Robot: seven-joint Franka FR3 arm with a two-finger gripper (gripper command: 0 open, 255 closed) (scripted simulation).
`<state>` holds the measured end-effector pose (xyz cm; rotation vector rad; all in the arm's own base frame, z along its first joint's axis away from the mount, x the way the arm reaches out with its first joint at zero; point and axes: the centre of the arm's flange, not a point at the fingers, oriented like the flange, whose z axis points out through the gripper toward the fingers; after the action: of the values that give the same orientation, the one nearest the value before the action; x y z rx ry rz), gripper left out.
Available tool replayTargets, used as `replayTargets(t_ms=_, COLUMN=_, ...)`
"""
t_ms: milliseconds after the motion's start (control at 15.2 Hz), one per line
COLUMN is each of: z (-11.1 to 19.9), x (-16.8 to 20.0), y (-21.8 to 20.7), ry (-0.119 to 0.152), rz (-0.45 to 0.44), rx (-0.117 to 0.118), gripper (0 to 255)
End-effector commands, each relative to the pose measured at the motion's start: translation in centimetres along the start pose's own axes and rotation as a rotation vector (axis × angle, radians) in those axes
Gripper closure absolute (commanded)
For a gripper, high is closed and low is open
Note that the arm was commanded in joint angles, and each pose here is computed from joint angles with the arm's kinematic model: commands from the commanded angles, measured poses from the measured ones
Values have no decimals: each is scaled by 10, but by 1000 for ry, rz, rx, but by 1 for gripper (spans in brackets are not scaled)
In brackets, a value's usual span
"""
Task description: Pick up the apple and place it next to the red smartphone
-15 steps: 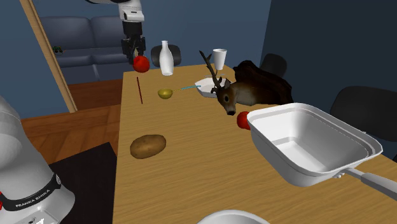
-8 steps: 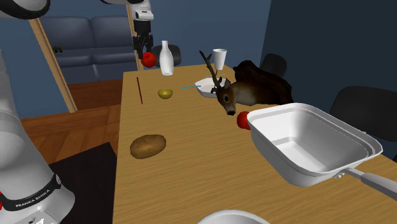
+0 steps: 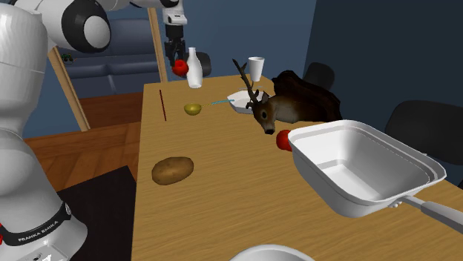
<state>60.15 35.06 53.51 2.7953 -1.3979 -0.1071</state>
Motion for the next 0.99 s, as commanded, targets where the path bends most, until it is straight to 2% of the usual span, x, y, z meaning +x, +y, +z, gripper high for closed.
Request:
replayTargets(t_ms=0, z=8, x=1, y=-3, ry=0, rz=1, rx=0, gripper=255)
replayTargets(t_ms=924, z=82, x=5, y=-7, ry=0, rz=1, rx=0, gripper=255)
